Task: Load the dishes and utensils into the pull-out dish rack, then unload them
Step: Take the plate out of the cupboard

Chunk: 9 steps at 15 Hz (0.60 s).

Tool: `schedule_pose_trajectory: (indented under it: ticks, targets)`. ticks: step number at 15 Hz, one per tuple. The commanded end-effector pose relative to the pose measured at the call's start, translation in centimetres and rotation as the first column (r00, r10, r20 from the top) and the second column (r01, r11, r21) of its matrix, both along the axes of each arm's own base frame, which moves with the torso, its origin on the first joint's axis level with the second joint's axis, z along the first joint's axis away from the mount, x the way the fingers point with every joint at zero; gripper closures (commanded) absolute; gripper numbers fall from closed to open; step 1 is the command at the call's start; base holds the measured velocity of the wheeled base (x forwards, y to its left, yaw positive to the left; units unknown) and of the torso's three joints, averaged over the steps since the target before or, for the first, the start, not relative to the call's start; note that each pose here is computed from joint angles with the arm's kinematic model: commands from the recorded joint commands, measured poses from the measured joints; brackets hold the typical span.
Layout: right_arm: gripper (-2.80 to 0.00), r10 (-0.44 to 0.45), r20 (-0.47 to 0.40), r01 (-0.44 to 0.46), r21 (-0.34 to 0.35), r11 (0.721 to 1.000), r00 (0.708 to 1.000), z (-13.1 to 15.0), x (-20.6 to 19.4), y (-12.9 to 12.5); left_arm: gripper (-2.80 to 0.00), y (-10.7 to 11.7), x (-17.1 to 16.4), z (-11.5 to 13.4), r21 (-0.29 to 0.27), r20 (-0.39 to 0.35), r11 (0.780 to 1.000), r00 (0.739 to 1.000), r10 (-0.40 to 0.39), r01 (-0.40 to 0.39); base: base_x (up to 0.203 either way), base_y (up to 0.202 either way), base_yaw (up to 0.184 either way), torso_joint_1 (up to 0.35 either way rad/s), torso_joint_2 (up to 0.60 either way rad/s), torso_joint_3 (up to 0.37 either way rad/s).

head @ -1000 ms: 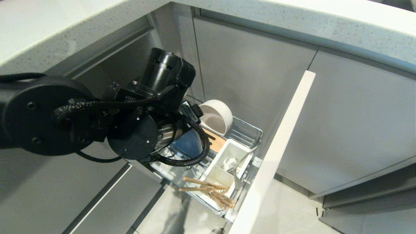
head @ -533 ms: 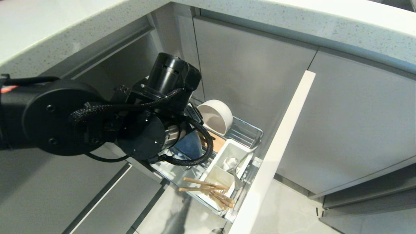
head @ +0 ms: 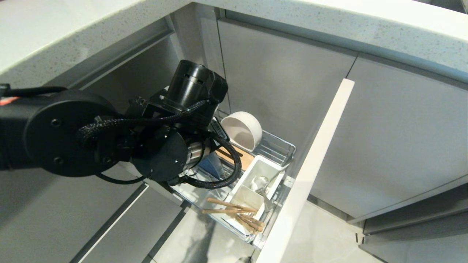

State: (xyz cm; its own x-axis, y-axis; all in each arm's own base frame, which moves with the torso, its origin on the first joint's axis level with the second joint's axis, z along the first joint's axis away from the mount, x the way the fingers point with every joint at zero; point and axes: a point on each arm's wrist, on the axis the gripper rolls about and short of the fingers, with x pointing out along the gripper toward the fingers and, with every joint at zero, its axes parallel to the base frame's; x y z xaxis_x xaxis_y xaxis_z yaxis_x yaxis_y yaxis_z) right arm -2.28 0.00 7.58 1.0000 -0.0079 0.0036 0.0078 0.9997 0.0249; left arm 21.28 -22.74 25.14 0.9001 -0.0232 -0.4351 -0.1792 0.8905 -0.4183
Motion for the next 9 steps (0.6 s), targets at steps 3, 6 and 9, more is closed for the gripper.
schedule_pose_trajectory:
  ticks: [3, 6, 9]
  targets:
    - [0.00, 0.000, 0.003, 0.000, 0.001, 1.000, 1.000, -0.1, 0.0, 0.0, 0.00, -0.1, -0.4, 0.2, -0.010, 0.007, 1.000, 1.000, -0.007, 0.007, 0.000, 0.000, 0.000, 0.000, 0.00, 0.000]
    - [0.00, 0.000, 0.003, 0.000, 0.000, 1.000, 1.000, -0.1, 0.0, 0.0, 0.00, 0.0, -0.8, 0.7, -0.021, 0.017, 1.000, 1.000, -0.016, 0.016, 0.000, 0.000, 0.000, 0.000, 0.00, 0.000]
    - [0.00, 0.000, 0.003, 0.000, 0.001, 1.000, 1.000, -0.1, 0.0, 0.0, 0.00, 0.5, -2.5, 2.4, -0.053, 0.057, 0.998, 0.998, -0.036, 0.039, 0.000, 0.000, 0.000, 0.000, 0.00, 0.000]
